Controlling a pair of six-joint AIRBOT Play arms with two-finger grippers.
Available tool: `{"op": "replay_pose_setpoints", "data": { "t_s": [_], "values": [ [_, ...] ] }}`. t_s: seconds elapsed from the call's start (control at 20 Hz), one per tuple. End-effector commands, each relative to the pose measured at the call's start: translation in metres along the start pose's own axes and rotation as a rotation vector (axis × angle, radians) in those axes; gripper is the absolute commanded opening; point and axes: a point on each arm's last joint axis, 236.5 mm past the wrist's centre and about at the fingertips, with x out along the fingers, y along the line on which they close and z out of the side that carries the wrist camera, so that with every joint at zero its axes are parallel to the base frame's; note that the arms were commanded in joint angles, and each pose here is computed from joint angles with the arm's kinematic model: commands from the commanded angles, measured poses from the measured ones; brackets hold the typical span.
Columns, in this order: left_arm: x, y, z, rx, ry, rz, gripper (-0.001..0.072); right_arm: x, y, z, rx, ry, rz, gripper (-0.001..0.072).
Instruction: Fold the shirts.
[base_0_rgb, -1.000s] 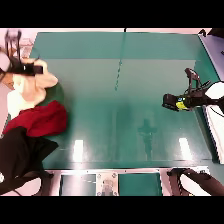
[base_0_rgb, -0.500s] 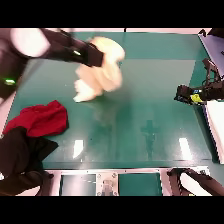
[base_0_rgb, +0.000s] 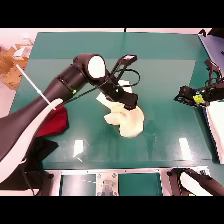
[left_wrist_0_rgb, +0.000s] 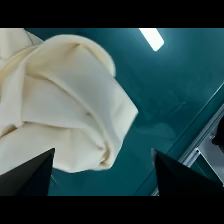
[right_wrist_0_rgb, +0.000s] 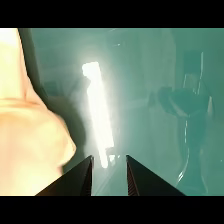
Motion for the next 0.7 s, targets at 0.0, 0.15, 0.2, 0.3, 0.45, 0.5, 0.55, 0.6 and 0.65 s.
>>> {"op": "replay_pose_setpoints", "data": {
  "t_s": [0.0,0.15,0.2,0.3,0.45,0.5,0.55,0.6,0.65],
  "values": [
    [-0.015,0.027,0.002,-0.044,0.014,0.020,0.0705,0.005,0.001,-0.002,0.010,0.019,0.009,0.0265],
    [-0.046,0.114,0.012,-0.165,-0.036,0.167,0.0704,0.024,0.007,-0.023,0.053,0.092,0.063,0.0264],
    [-0.051,0.140,0.013,-0.207,-0.062,0.196,0.0705,0.035,0.014,-0.034,0.061,0.123,0.104,0.0264],
    [-0.045,0.186,0.010,-0.304,-0.121,0.225,0.0704,0.059,0.034,-0.057,0.066,0.166,0.205,0.0266],
    [0.001,0.232,-0.016,-0.432,-0.152,0.231,0.0704,0.096,0.057,-0.083,0.063,0.182,0.287,0.0412],
    [0.020,0.245,-0.023,-0.464,-0.150,0.234,0.0704,0.104,0.066,-0.085,0.045,0.177,0.310,0.0433],
    [0.039,0.251,-0.026,-0.499,-0.148,0.218,0.0704,0.112,0.074,-0.084,0.014,0.163,0.323,0.0434],
    [0.057,0.255,-0.025,-0.537,-0.153,0.185,0.0704,0.120,0.079,-0.080,-0.010,0.142,0.321,0.0434],
    [0.070,0.255,-0.020,-0.558,-0.173,0.140,0.0704,0.128,0.081,-0.077,-0.015,0.134,0.313,0.0434]
  ]
}}
